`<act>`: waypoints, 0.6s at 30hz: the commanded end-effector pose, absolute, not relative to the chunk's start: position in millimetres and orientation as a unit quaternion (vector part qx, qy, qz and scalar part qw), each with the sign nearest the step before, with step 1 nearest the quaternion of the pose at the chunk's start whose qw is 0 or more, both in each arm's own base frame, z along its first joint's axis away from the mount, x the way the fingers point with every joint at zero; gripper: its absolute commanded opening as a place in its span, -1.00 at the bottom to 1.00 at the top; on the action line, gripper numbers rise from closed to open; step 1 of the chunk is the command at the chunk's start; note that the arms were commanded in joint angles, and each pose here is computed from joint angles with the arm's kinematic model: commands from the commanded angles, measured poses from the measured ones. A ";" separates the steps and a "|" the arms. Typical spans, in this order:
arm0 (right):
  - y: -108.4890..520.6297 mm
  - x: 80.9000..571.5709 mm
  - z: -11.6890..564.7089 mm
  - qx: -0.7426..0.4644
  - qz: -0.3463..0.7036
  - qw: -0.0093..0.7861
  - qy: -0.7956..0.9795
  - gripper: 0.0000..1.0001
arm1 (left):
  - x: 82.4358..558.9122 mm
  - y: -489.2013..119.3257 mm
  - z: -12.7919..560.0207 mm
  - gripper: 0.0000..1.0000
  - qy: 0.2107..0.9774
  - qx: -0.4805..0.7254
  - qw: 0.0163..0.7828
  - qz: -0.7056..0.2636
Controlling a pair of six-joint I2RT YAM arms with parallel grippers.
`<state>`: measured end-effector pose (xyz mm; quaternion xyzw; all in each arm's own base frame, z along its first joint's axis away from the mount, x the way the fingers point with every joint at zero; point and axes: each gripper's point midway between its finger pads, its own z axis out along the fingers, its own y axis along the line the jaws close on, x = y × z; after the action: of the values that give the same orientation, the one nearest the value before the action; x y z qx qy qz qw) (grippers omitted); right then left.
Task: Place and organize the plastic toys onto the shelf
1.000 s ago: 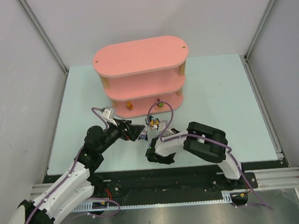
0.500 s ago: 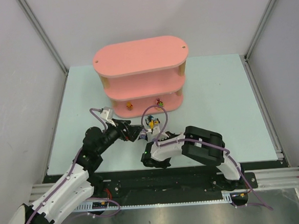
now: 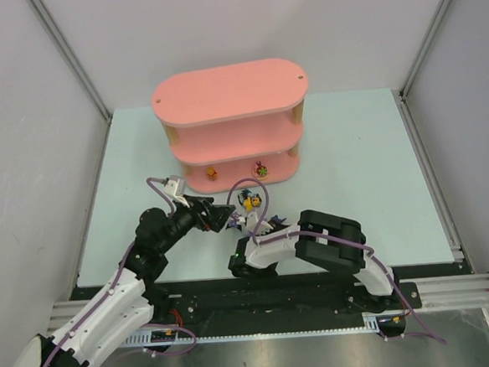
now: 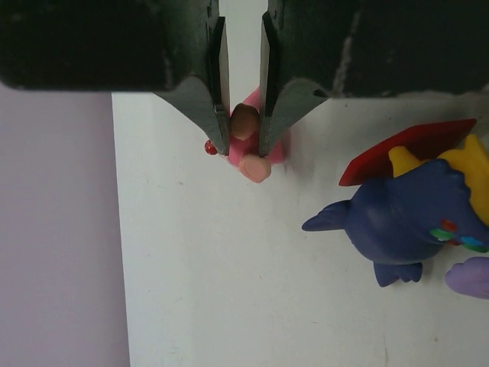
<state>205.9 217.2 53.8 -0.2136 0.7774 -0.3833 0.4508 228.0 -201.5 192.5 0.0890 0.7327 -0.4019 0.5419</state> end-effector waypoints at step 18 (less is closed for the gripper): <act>260.0 191.6 37.3 -0.222 -0.299 0.438 0.818 0.28 | 230.6 -204.1 200.3 1.00 0.725 0.102 0.552 -0.399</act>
<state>200.1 235.5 57.2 -0.2371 0.7837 -0.3575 0.4492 229.4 -202.1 186.8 0.0912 0.7390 -0.3970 0.5366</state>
